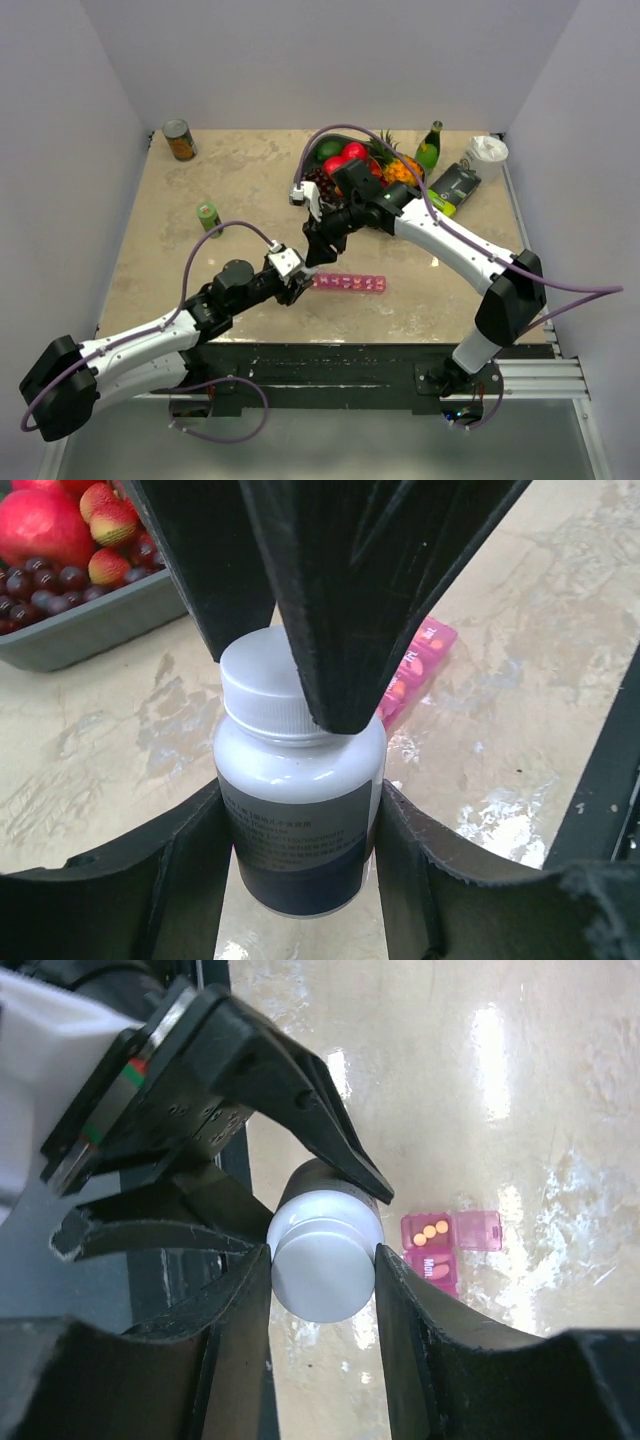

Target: Sort the pills into containers

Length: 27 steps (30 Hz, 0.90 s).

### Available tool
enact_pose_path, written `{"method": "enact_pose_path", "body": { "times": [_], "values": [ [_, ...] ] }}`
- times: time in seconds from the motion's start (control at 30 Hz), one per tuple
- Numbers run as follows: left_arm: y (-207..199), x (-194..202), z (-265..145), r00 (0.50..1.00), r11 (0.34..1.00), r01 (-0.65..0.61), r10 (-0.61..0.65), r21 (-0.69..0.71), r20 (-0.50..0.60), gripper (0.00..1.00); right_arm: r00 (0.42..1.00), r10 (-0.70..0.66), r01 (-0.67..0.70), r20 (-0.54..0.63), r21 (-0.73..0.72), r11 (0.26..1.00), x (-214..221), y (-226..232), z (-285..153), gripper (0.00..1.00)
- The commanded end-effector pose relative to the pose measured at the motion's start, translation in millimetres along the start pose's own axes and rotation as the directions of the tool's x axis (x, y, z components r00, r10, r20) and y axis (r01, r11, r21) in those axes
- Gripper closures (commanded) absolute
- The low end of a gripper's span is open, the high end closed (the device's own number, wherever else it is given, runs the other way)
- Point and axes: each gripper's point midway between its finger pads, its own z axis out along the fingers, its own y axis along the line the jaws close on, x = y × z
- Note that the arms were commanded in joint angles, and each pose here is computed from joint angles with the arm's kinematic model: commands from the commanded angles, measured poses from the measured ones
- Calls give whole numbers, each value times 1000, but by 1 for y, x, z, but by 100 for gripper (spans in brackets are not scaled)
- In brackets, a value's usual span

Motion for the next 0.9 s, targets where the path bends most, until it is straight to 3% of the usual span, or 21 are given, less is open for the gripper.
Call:
{"method": "enact_pose_path", "body": {
  "times": [0.0, 0.03, 0.07, 0.17, 0.2, 0.4, 0.57, 0.67, 0.77, 0.87],
  "values": [
    [21, -70, 2, 970, 994, -22, 47, -107, 239, 100, 989, 143, -142, 25, -28, 989, -6, 4, -5, 52],
    [20, -66, 1, 972, 995, -20, 43, -101, 231, 100, 993, 112, -109, 31, -84, 990, -9, 13, -11, 46],
    [18, -62, 0, 974, 996, -19, 39, -90, 223, 100, 996, 67, -61, 59, -99, 993, -21, 16, -21, 30],
    [6, -55, -3, 979, 999, -26, 31, -28, 200, 100, 991, -71, 88, 109, -152, 984, -38, 36, -50, 3],
    [2, -52, -4, 982, 1000, -27, 28, -8, 186, 100, 985, -117, 135, 126, -147, 980, -42, 41, -60, 1],
    [-33, -50, -11, 990, 980, -49, 22, 194, 140, 100, 935, -339, 348, 104, -84, 934, -33, 44, -88, 1],
    [-56, -59, -25, 984, 944, -78, 21, 321, 177, 100, 771, -629, 637, 100, -101, 764, -11, 61, -103, 1],
    [-71, -62, -30, 981, 913, -82, 3, 399, 194, 100, 746, -658, 664, 104, -185, 724, 5, 67, -99, 1],
    [-82, -62, -32, 982, 883, -71, -20, 464, 189, 100, 702, -689, 707, 178, -286, 647, 20, 88, -90, 1],
    [-89, -60, -33, 983, 863, -50, -47, 504, 178, 100, 681, -714, 720, 163, -330, 611, 31, 93, -80, 1]
  ]
}}
